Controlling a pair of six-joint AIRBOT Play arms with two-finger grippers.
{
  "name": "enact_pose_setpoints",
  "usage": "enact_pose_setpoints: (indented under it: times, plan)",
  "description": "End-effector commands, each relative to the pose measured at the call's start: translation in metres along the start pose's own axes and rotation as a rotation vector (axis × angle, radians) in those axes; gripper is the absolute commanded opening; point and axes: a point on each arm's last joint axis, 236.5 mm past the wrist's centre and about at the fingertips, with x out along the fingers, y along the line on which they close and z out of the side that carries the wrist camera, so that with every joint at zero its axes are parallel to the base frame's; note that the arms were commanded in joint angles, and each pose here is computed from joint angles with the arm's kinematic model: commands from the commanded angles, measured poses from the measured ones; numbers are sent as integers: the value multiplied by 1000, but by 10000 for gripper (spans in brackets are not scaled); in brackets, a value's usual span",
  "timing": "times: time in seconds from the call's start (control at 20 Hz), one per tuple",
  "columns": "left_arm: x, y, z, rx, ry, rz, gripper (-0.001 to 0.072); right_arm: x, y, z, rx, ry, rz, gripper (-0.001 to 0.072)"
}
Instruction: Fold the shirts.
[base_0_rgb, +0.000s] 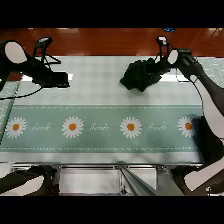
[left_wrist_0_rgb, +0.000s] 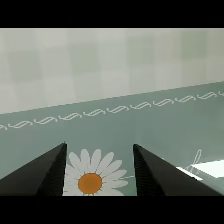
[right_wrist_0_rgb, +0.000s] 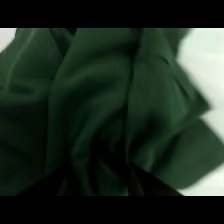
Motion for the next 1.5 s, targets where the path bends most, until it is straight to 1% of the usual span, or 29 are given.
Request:
enact_pose_setpoints:
  times: [0.0,0.05,0.1,0.15,0.25,0.35,0.5,0.55,0.7,0.8,0.85,0.95,1.0,1.05,1.2,1.25,1.35,1.45]
  plan:
    - [-16,0,-4,1,-31,6,508,39,9,-27,13,122,60,404]
    - [-13,1,-12,0,-17,7,508,43,8,-34,14,147,60,383]
    - [-9,3,-22,-4,0,10,508,43,6,-40,5,170,50,218]
    - [-4,5,-33,-7,13,11,507,39,3,-40,-14,179,37,35]
    - [-1,9,-51,-8,15,21,508,19,-2,-24,-65,165,5,31]
    - [-9,19,-61,4,-17,56,508,-20,4,10,-95,93,0,31]
    - [-35,44,-89,36,-33,165,508,-109,22,73,-123,-119,10,31]
    - [-46,47,-94,29,-70,171,507,-142,30,89,-129,-194,20,31]
    - [-63,49,-104,-51,-182,152,508,-253,48,123,-157,-424,32,31]
    - [-60,34,-115,-67,-191,80,507,-324,59,134,-176,-563,36,31]
    - [-54,20,-123,-83,-179,16,507,-357,65,135,-180,-628,47,31]
    - [-42,-20,-139,-118,-133,-163,507,-427,96,128,-226,-765,143,31]
    - [-38,-34,-142,-125,-125,-230,507,-456,105,124,-259,-826,166,31]
    - [-35,-41,-142,-142,-131,-268,507,-481,109,119,-268,-876,169,31]
    - [-36,-41,-125,-144,-209,-277,507,-520,116,96,-307,-914,171,31]
    - [-41,-31,-109,-142,-281,-246,507,-522,131,83,-344,-884,232,31]
    - [-58,-11,-75,-257,-420,-234,507,-507,163,48,-433,-755,375,31]
    - [-72,2,-60,-332,-479,-243,507,-479,185,24,-421,-635,502,31]
